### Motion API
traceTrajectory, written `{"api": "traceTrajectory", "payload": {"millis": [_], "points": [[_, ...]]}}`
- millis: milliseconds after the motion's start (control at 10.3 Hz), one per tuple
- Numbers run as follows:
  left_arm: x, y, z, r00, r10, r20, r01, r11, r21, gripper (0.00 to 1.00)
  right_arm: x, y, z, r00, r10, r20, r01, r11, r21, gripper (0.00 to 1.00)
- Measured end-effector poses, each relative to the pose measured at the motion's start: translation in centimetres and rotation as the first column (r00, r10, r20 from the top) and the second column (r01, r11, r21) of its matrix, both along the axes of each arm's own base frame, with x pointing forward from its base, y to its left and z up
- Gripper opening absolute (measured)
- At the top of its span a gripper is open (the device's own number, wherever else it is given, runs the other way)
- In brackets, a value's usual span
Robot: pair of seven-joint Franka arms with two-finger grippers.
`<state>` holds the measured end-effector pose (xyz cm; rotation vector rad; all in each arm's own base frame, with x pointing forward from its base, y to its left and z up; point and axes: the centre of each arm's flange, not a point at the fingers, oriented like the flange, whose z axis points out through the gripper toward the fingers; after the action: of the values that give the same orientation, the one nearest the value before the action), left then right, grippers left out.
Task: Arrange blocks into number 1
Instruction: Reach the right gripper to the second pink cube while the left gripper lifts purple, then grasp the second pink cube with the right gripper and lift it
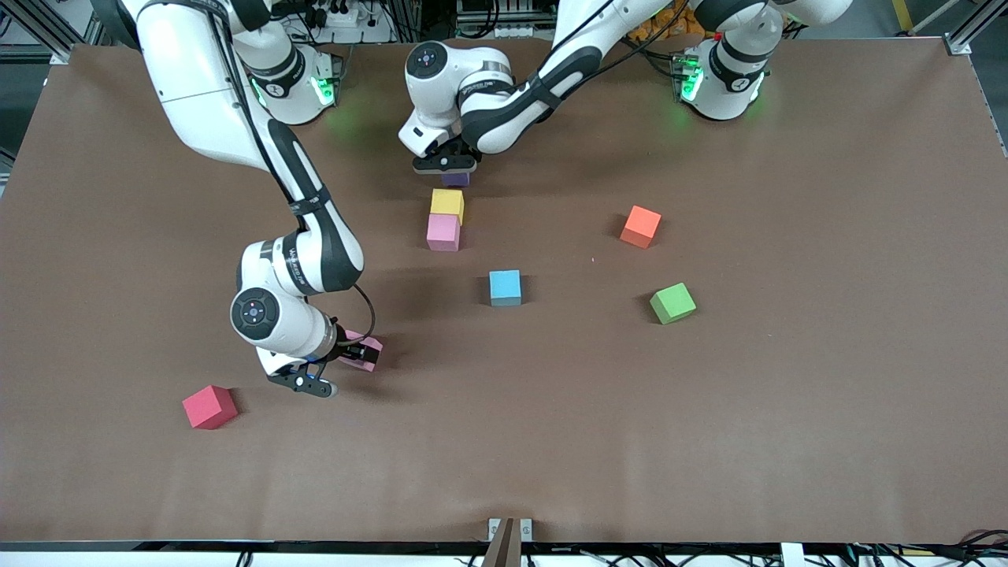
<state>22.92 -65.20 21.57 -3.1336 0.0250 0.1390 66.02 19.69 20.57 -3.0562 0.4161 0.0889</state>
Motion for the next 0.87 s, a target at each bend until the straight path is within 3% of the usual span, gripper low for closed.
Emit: {"api": "traceTrajectory", "payload": {"millis": [97, 291, 388, 873], "points": [[0.1, -0.1, -0.2, 1.000, -0.019, -0.004, 0.019, 1.000, 0.002, 0.59, 0.0, -0.3, -0.3, 1.000, 0.015, -0.003, -0.015, 1.000, -0.003, 0.99], [0.3, -0.2, -0.5, 0.999, -0.045, -0.008, 0.045, 0.999, 0.002, 0.59, 0.1, -1.3, -0.7, 1.000, 0.023, -0.009, -0.023, 1.000, -0.013, 0.71], [0.5, -0.3, -0.5, 0.999, -0.045, -0.008, 0.044, 0.999, -0.001, 0.59, 0.3, -1.6, -0.6, 1.000, 0.020, -0.007, -0.020, 1.000, -0.014, 0.64], [1.1, -0.6, -1.2, 0.999, -0.036, -0.011, 0.036, 0.999, 0.006, 0.59, 0.9, -3.6, 0.2, 1.000, -0.002, -0.019, 0.002, 1.000, -0.015, 0.63]]}}
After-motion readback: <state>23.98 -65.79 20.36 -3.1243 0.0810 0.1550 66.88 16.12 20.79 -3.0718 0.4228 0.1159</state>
